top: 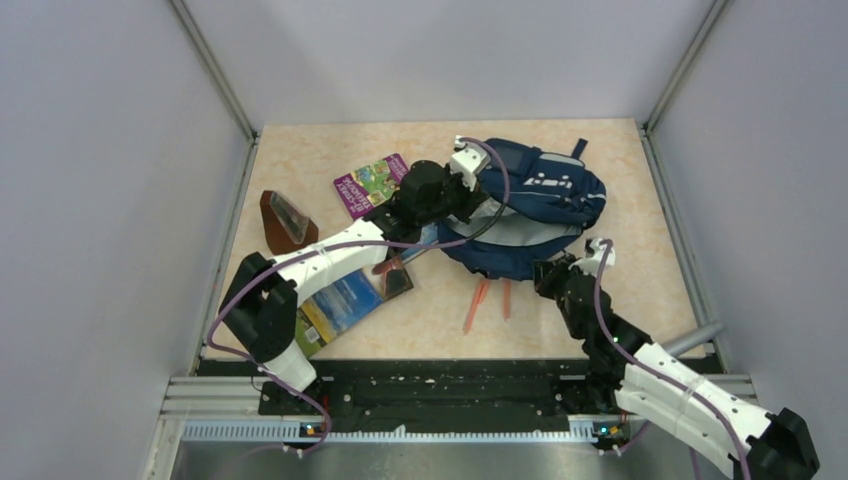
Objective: Pack the student bag
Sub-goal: Unzip the student bag at the center of the board.
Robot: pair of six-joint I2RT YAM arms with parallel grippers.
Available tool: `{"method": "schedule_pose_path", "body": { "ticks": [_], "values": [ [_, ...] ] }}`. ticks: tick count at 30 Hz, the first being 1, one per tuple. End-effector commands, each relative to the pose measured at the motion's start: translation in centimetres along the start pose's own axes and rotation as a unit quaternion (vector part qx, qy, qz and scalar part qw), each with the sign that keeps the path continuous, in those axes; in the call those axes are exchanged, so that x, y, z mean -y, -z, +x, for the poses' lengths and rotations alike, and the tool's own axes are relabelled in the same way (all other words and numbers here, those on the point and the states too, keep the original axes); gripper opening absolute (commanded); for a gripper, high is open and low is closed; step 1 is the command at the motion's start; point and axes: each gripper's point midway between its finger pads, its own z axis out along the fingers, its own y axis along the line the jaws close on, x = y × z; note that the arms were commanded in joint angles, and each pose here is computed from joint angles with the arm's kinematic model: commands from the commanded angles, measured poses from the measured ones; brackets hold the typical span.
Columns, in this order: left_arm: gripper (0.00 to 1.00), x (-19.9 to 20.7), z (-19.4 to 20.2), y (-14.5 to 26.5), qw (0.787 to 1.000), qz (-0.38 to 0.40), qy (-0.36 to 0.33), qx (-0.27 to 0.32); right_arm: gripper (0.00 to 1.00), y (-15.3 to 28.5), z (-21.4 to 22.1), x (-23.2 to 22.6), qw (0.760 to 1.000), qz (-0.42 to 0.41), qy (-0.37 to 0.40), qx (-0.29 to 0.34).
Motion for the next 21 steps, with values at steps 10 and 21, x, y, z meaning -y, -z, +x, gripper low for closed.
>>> {"method": "schedule_pose_path", "body": {
  "ticks": [10,21],
  "values": [
    [0.0,-1.0,-5.0,2.5,0.996,-0.005,-0.024,0.084,0.84,1.8,-6.1,-0.4,0.994,0.009,0.074,0.077],
    [0.0,-2.1,-4.2,2.8,0.997,-0.011,-0.015,0.07,0.99,-1.7,-9.9,-7.2,0.955,-0.075,0.277,0.071]
  ]
}}
